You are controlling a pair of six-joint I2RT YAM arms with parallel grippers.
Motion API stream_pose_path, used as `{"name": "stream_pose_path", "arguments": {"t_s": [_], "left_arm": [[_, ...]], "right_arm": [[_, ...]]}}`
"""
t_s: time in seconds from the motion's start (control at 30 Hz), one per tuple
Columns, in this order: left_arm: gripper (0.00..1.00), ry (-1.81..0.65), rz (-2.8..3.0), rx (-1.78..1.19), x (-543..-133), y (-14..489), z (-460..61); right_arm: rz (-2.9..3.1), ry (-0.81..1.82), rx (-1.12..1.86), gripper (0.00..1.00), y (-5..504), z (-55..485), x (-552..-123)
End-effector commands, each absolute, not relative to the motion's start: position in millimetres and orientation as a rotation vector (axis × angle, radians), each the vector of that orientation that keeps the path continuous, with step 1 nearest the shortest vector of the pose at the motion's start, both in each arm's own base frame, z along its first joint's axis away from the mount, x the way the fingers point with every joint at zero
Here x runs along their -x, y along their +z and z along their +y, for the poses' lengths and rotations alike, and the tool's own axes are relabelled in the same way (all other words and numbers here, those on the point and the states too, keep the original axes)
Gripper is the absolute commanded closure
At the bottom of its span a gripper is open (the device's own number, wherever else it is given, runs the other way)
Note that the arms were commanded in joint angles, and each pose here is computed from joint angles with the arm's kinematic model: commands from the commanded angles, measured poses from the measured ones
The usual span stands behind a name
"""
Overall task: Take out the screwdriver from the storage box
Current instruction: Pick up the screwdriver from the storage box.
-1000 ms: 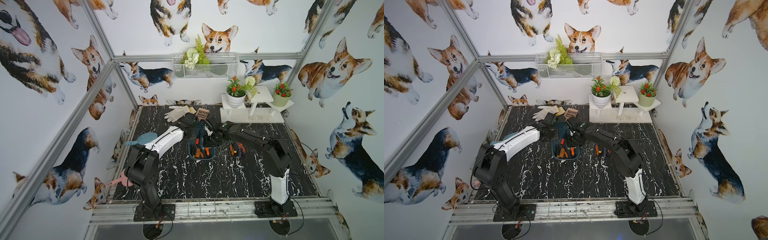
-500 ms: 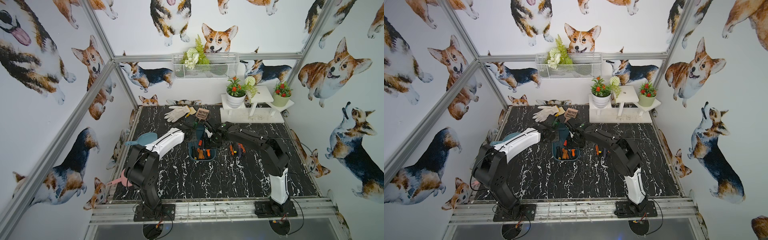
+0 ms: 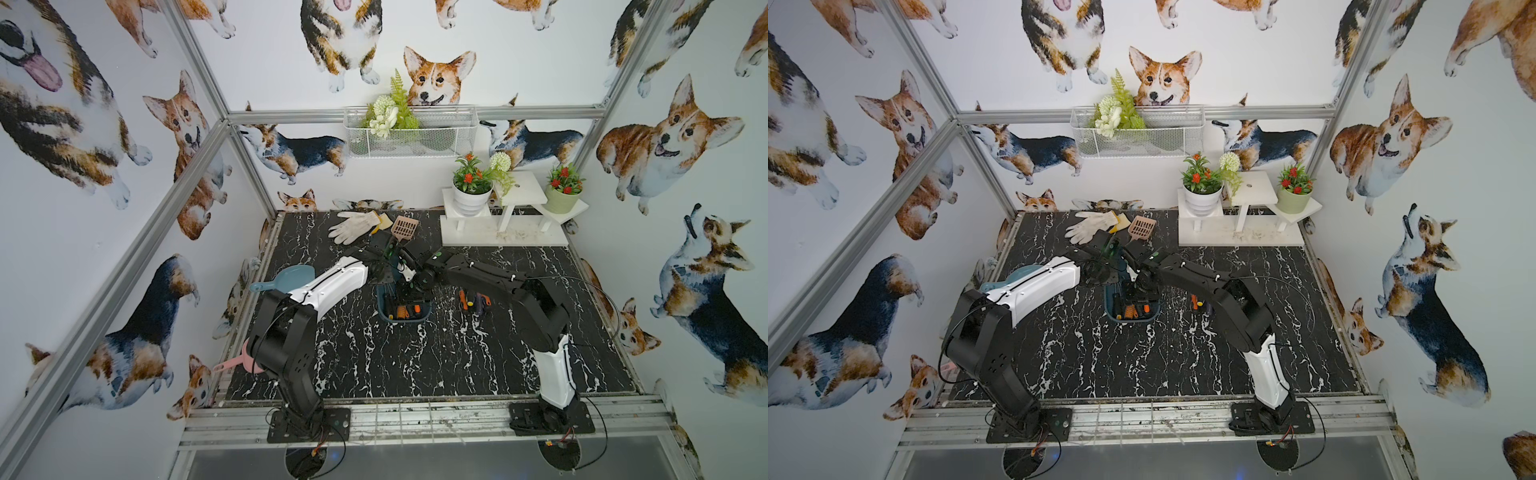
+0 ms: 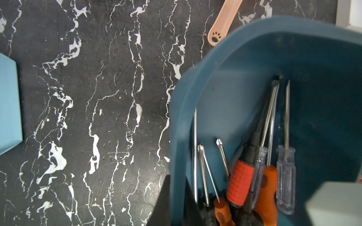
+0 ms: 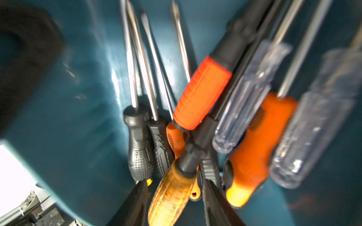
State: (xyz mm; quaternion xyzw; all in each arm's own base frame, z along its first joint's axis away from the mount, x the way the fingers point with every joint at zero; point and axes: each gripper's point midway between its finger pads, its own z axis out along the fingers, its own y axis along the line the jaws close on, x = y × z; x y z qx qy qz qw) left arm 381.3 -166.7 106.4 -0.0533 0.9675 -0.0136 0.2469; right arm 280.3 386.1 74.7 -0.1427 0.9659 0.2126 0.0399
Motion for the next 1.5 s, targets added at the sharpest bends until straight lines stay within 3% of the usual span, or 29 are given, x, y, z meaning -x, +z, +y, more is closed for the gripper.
{"name": "stream_pose_path", "arguments": {"t_s": [0.0, 0.3, 0.83, 1.47], "left_arm": [[1.00, -0.084, 2.584, 0.172, -393.7, 116.3, -173.1], [1.00, -0.085, 2.579, 0.182, -392.9, 117.3, -172.1], [1.00, -0.077, 2.585, 0.195, -392.0, 113.7, -170.2], [1.00, -0.065, 2.598, 0.186, -391.5, 107.2, -168.4]], "right_arm": [[3.019, 0.614, 0.439, 0.48, 67.8, 383.4, -270.5], [3.065, 0.537, 0.454, 0.56, 56.0, 377.8, -265.5], [2.926, 0.560, 0.434, 1.00, 94.6, 370.5, -277.2], [2.793, 0.429, 0.234, 1.00, 140.0, 280.0, -321.9]]}}
